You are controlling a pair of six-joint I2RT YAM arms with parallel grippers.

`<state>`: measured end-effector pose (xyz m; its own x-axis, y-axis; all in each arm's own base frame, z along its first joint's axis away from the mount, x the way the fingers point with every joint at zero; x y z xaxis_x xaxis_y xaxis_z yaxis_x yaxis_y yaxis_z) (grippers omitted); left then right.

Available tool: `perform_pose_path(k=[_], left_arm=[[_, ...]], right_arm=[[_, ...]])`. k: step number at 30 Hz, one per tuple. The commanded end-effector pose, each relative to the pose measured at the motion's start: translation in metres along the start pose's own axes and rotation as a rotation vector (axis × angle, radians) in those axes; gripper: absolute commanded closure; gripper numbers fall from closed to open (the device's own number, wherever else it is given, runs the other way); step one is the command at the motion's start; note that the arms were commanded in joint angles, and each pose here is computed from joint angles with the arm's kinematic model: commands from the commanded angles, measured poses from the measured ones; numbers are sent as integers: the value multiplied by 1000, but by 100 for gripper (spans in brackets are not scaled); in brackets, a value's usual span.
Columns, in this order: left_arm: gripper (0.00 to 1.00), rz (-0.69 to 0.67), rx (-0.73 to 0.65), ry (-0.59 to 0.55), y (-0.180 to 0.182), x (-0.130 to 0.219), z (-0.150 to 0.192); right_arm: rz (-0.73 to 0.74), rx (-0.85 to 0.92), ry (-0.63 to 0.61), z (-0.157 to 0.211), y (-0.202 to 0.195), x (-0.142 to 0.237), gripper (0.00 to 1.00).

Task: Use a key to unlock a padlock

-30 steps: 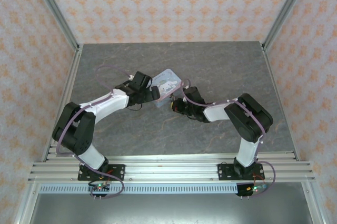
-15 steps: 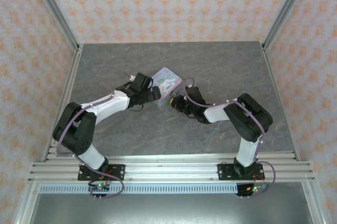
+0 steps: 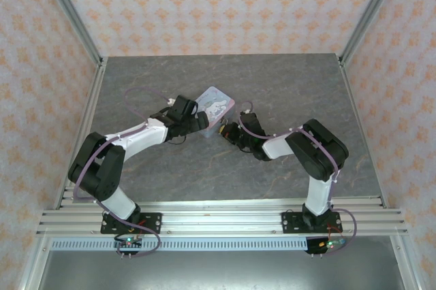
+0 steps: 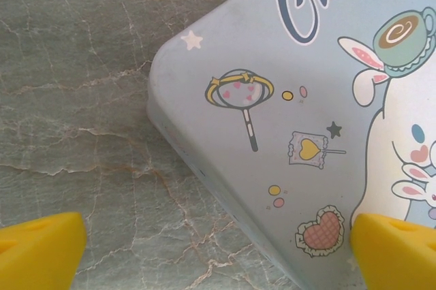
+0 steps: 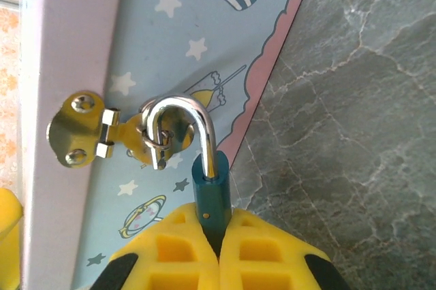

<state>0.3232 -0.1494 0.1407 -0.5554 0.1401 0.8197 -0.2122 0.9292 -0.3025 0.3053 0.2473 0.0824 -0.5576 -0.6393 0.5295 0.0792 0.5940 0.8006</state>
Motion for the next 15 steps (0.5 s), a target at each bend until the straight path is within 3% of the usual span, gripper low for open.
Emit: perform_pose_path(k=[1,15], left_arm=[[0,-102,-32,108,20,-17,28],[0,-104,-34,117,21,-19,31]], right_arm=[[-35,-10,-72,-9,3,0,100],[-47,-37,-106,-22,1,-5,100]])
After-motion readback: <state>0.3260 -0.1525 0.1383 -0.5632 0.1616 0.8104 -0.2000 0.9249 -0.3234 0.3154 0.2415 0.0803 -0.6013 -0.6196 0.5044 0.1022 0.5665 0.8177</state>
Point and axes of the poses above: each hand's point on the last joint's axis, 136 mm out from that joint toward the fingers, its own x axis back along the fingers, its own y axis along the line the jaws close on, z = x × y, the point moved 8 cm from there along x, back along the fingers, and after that the axes turned 1 degree about -x, right-handed, at the moved point
